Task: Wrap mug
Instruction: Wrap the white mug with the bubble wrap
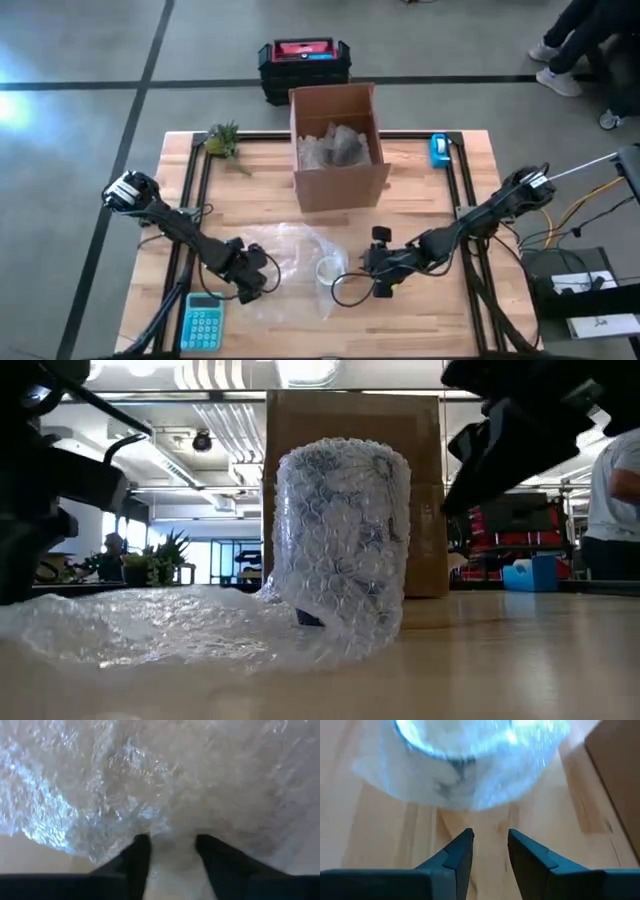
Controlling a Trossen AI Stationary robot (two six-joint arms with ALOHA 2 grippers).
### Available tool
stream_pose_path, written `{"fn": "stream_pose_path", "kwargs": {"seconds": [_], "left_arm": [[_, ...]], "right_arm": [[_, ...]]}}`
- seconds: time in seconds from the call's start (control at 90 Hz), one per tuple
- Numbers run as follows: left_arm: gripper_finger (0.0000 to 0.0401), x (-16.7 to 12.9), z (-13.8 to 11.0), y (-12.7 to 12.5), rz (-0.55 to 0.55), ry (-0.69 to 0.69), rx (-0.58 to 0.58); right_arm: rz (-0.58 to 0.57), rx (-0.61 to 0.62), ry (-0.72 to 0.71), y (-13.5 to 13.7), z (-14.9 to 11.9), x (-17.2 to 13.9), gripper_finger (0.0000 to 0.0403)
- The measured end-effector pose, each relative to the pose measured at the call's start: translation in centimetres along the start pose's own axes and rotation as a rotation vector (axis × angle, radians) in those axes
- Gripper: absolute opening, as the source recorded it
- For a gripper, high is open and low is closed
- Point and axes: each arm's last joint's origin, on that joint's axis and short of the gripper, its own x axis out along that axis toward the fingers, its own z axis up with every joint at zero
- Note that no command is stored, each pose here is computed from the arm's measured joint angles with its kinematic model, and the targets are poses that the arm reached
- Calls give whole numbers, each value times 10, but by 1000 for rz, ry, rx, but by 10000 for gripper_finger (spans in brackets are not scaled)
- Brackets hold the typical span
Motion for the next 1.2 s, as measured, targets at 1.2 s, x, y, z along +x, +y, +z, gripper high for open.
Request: {"fn": "stream_pose_path", "kwargs": {"seconds": [1.2], "left_arm": [[0, -34, 153, -67, -164, -680, 388]], "right_arm": [[74, -30, -189, 2, 28, -21, 28]]}}
